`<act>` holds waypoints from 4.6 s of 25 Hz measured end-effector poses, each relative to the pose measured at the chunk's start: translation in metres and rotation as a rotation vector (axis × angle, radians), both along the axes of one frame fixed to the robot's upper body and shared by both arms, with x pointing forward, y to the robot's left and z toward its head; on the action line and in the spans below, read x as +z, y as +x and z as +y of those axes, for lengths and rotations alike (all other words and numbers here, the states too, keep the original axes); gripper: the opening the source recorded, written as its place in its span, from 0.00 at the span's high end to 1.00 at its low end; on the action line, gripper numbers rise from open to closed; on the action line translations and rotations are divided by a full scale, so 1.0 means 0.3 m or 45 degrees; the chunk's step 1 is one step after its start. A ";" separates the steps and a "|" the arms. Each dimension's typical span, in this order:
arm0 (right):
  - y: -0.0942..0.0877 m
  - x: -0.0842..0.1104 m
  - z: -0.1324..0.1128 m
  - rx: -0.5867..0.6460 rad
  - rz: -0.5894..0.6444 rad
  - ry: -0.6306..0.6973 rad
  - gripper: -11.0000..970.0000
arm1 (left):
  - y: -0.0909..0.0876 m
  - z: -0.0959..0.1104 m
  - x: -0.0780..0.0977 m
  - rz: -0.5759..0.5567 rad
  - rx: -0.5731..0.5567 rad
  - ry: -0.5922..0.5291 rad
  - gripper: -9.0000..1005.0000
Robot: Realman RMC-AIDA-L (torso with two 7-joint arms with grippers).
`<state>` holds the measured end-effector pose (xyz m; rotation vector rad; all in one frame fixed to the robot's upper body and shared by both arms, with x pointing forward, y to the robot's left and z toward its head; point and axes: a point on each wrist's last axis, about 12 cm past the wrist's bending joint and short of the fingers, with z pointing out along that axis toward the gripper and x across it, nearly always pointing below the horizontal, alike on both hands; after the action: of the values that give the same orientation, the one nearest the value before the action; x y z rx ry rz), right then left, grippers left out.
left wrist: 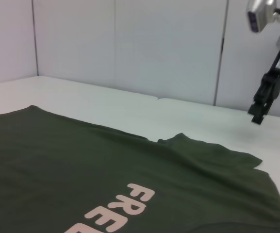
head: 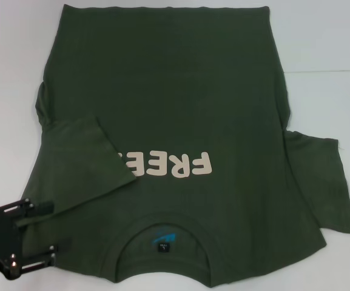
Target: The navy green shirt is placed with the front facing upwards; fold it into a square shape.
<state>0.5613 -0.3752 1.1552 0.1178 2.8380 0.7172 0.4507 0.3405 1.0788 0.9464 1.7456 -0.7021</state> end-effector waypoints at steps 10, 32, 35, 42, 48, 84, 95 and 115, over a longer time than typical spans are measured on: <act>0.008 -0.132 0.045 -0.028 0.080 0.071 0.06 | -0.013 -0.003 -0.012 0.010 -0.028 0.021 0.26; 0.014 -0.172 0.066 -0.026 0.075 0.073 0.06 | 0.000 -0.014 -0.008 -0.017 -0.056 0.033 0.26; 0.014 -0.173 0.066 -0.026 0.073 0.072 0.06 | 0.001 -0.014 -0.008 -0.018 -0.058 0.032 0.26; 0.016 -0.175 0.067 -0.017 0.062 0.067 0.06 | 0.004 -0.016 -0.005 -0.021 -0.062 0.032 0.26; 0.013 -0.178 0.067 -0.017 0.064 0.068 0.06 | 0.007 -0.016 -0.004 -0.023 -0.063 0.033 0.26; 0.006 -0.202 0.091 -0.030 0.053 0.175 0.06 | 0.009 -0.017 -0.003 -0.024 -0.067 0.033 0.27; 0.008 -0.204 0.087 -0.038 0.045 0.165 0.10 | 0.009 -0.017 -0.003 -0.024 -0.067 0.033 0.27; 0.014 -0.200 0.095 0.010 0.053 0.112 0.86 | 0.013 -0.020 0.001 -0.034 -0.070 0.025 0.27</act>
<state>0.5654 -0.3467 1.0952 0.1365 2.8481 0.8513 0.4545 0.3346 1.0792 1.0160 1.7118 -0.7052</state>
